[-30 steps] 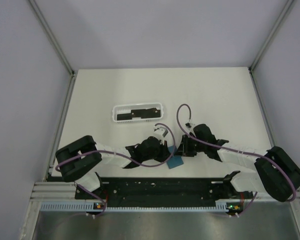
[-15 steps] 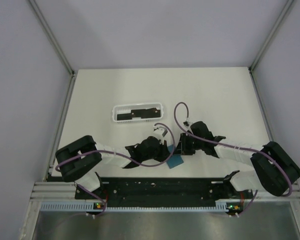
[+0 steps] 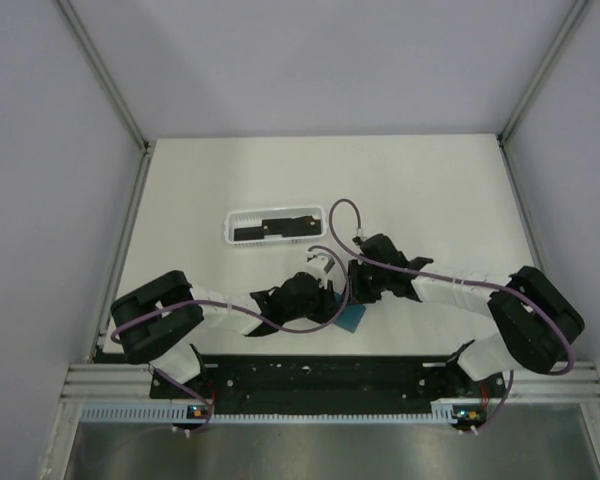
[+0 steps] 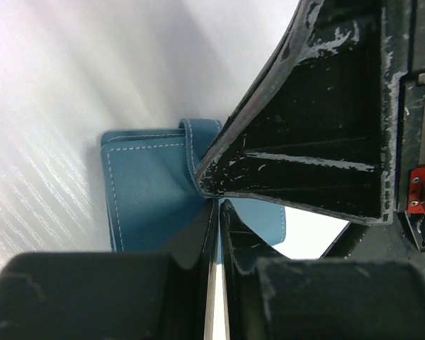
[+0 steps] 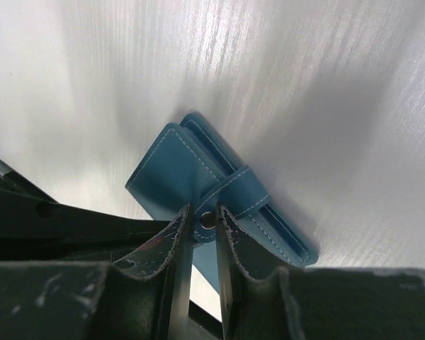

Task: Put the credit cards into the card holder
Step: Close the card holder at the center of the board.

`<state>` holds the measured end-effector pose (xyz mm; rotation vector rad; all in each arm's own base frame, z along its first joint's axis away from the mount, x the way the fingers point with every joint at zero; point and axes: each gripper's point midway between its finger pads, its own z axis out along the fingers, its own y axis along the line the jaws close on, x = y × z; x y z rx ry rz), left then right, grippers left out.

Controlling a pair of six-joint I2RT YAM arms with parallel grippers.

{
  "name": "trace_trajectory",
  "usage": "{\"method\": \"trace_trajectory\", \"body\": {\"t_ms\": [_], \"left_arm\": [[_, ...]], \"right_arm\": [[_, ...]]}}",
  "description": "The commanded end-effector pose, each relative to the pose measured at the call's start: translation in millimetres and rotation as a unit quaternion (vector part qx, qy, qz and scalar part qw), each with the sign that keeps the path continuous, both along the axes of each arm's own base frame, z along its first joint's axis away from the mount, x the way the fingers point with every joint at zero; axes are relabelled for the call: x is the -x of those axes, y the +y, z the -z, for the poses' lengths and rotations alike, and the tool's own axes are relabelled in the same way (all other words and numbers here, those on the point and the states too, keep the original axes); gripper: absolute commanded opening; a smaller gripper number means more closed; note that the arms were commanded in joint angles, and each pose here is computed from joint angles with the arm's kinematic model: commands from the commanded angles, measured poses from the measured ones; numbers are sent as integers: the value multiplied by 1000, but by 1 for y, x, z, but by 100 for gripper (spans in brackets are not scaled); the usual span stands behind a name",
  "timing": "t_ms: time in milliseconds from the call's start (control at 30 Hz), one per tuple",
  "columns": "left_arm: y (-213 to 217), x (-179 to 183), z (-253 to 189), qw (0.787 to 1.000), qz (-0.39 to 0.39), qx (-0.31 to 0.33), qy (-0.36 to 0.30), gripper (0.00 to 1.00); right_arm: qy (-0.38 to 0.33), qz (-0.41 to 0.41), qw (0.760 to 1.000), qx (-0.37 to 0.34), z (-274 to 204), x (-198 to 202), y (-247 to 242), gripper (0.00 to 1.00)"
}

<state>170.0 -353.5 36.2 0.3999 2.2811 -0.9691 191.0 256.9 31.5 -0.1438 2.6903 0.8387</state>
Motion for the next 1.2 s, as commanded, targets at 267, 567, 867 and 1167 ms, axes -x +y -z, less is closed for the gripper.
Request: {"method": "trace_trajectory", "body": {"t_ms": [267, 567, 867, 1167], "left_arm": [[1, 8, -24, 1000, 17, 18, -9, 10], [18, 0, -15, 1000, -15, -1, -18, 10], [16, 2, 6, 1000, -13, -14, 2, 9], [16, 4, 11, 1000, -11, -18, 6, 9]], "right_arm": [[18, 3, 993, 114, 40, 17, -29, 19], [11, 2, 994, 111, 37, 17, -28, 15], [-1, 0, 995, 96, 31, 19, -26, 14], [-28, 7, 997, 78, 18, 15, -27, 14]]}}
